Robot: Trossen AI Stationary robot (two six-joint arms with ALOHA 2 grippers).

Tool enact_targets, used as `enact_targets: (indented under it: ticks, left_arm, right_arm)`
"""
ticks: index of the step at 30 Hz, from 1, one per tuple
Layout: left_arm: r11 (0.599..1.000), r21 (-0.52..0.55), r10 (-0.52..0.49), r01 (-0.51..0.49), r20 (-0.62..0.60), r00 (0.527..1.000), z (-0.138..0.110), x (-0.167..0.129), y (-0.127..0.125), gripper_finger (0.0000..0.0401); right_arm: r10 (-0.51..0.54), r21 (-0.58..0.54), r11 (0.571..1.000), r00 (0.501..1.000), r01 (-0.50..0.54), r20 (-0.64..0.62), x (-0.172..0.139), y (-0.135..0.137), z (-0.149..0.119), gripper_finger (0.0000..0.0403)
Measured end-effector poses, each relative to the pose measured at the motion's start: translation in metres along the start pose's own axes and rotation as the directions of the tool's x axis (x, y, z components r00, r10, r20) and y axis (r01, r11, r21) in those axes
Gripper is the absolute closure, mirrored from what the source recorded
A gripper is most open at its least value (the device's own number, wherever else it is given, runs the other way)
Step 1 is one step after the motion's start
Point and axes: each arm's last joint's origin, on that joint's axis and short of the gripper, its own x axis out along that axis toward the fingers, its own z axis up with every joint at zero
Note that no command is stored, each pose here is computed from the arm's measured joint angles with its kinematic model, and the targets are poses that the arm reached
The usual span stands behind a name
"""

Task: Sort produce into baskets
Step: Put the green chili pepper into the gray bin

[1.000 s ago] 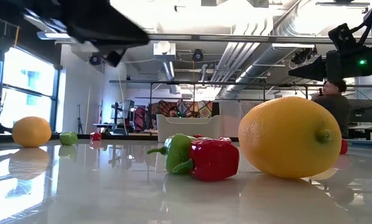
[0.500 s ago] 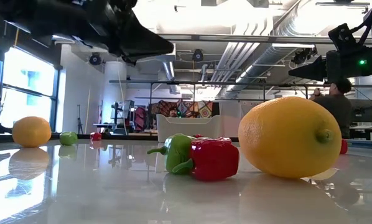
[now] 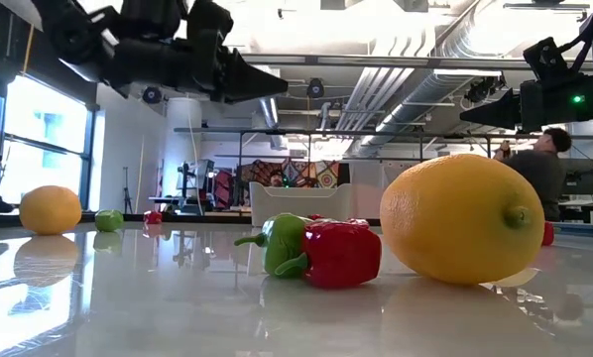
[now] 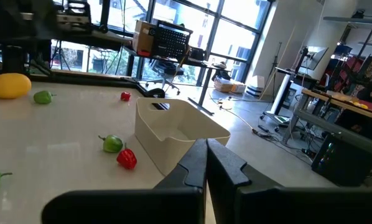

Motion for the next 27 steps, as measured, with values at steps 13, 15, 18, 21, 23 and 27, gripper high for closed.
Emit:
enact_targets:
  ticks: [13, 15, 18, 21, 23, 27]
  left_arm:
    - [0.996, -0.081, -0.022, 0.025, 0.035, 0.999, -0.005, -0.004, 0.032, 0.0382]
    - [0.998, -0.063, -0.024, 0.026, 0.036, 0.999, -0.005, -0.004, 0.032, 0.0382]
    - [0.998, -0.062, -0.024, 0.026, 0.037, 0.999, -0.005, -0.004, 0.032, 0.0382]
    - [0.998, -0.062, -0.024, 0.026, 0.035, 0.999, -0.005, -0.004, 0.032, 0.0382]
    - [0.998, -0.061, -0.024, 0.026, 0.035, 0.999, -0.005, -0.004, 0.032, 0.0382]
    - [0.998, -0.062, -0.018, 0.02, 0.034, 0.999, -0.005, -0.004, 0.033, 0.0382]
  right_arm:
    - [-0.003, 0.085, 0.996, 1.0, 0.002, 0.011, 0.0, 0.0, 0.001, 0.0403]
    - [-0.003, 0.089, 0.996, 1.0, 0.002, 0.015, 0.0, 0.0, 0.002, 0.0403]
    - [-0.002, 0.074, 0.997, 1.0, 0.001, 0.012, 0.0, 0.0, 0.001, 0.0403]
    - [0.005, 0.095, 0.995, 1.0, -0.007, 0.018, 0.0, 0.0, 0.002, 0.0403]
    - [0.006, 0.09, 0.996, 1.0, -0.008, 0.018, 0.0, 0.0, 0.002, 0.0403]
    - [-0.002, 0.106, 0.994, 0.998, -0.004, 0.058, 0.0, -0.001, 0.006, 0.0403]
